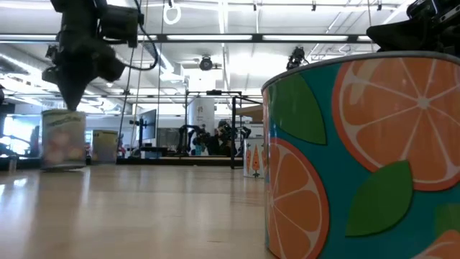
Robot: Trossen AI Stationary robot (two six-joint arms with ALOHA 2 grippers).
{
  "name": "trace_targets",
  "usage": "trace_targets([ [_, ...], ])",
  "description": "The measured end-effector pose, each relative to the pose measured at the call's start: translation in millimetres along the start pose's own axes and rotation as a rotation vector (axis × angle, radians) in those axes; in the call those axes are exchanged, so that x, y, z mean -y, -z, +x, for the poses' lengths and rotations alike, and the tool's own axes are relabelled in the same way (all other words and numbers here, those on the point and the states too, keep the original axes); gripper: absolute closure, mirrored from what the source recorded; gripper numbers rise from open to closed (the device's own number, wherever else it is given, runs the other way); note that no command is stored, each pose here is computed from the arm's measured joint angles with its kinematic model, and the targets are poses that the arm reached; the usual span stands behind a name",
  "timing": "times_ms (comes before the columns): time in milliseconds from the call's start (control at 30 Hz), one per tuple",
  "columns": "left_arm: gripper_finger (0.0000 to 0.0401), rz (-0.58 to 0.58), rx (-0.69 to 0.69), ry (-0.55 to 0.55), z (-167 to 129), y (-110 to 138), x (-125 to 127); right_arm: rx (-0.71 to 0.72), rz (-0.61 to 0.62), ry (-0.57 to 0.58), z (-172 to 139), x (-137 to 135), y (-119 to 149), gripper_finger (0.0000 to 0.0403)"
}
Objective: Pick and place cans onto a shelf
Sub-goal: Put the bottom canned peaches can on the shelf
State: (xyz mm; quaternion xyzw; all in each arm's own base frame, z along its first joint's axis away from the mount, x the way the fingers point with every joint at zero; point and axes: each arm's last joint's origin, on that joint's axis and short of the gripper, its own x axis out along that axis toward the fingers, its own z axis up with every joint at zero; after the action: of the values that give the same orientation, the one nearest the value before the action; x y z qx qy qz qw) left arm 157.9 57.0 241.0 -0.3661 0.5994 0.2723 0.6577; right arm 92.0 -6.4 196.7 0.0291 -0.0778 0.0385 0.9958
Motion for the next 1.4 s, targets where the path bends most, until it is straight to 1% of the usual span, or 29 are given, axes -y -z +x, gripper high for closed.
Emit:
trace_targets([
  [200, 0.04, 0.073, 0.096, 0.068, -17.7, -3.5, 18.4, 0.0, 0.0, 0.0, 0.0, 0.0, 0.0, 0.0392],
  [333, 0.0399, 0.118, 0.108, 0.075, -18.7, -1.5, 29.8, 0.0, 0.0, 0.0, 0.0, 0.0, 0.1, 0.0392],
  [433, 0.0398, 0.155, 0.103, 0.033, -12.4, -0.2, 37.7, 0.0, 0.0, 0.0, 0.0, 0.0, 0.0, 0.0392],
  [567, 0.0399, 0.221, 0.127, -0.057, -1.8, 0.6, 50.6, 0.0, 0.0, 0.0, 0.0, 0.0, 0.0, 0.0392],
  [667, 0.0399, 0.256, 0.11, -0.088, 6.2, 3.8, 59.5, -0.001, 0.0, 0.0, 0.0, 0.0, 0.2, 0.0392],
  [733, 0.0399, 0.246, 0.097, -0.097, 11.0, 7.0, 64.6, 0.0, 0.0, 0.0, 0.0, 0.0, 0.0, 0.0392],
  [833, 0.0398, 0.247, 0.101, -0.085, 12.1, 11.9, 70.6, 0.0, 0.0, 0.0, 0.0, 0.0, 0.0, 0.0392],
  [933, 0.0398, 0.22, 0.122, -0.061, 12.3, 13.3, 75.1, -0.001, 0.0, 0.0, 0.0, 0.0, 0.1, 0.0392],
  [1000, 0.0397, 0.196, 0.129, -0.054, 11.4, 13.4, 75.1, 0.0, 0.0, 0.0, 0.0, 0.0, 0.0, 0.0392],
  [1167, 0.0396, 0.188, 0.156, -0.037, 3.5, 10.8, 78.7, 0.0, 0.0, 0.0, 0.0, 0.0, 0.1, 0.0392],
  [1267, 0.0388, 0.16, 0.17, -0.027, -2.4, 9.3, 80.6, 0.0, 0.0, 0.0, 0.0, 0.0, 0.0, 0.0392],
  [1400, 0.0367, 0.102, 0.178, -0.005, -8.2, 8.4, 83.0, -0.001, 0.0, 0.0, 0.0, 0.0, 0.1, 0.0392],
])
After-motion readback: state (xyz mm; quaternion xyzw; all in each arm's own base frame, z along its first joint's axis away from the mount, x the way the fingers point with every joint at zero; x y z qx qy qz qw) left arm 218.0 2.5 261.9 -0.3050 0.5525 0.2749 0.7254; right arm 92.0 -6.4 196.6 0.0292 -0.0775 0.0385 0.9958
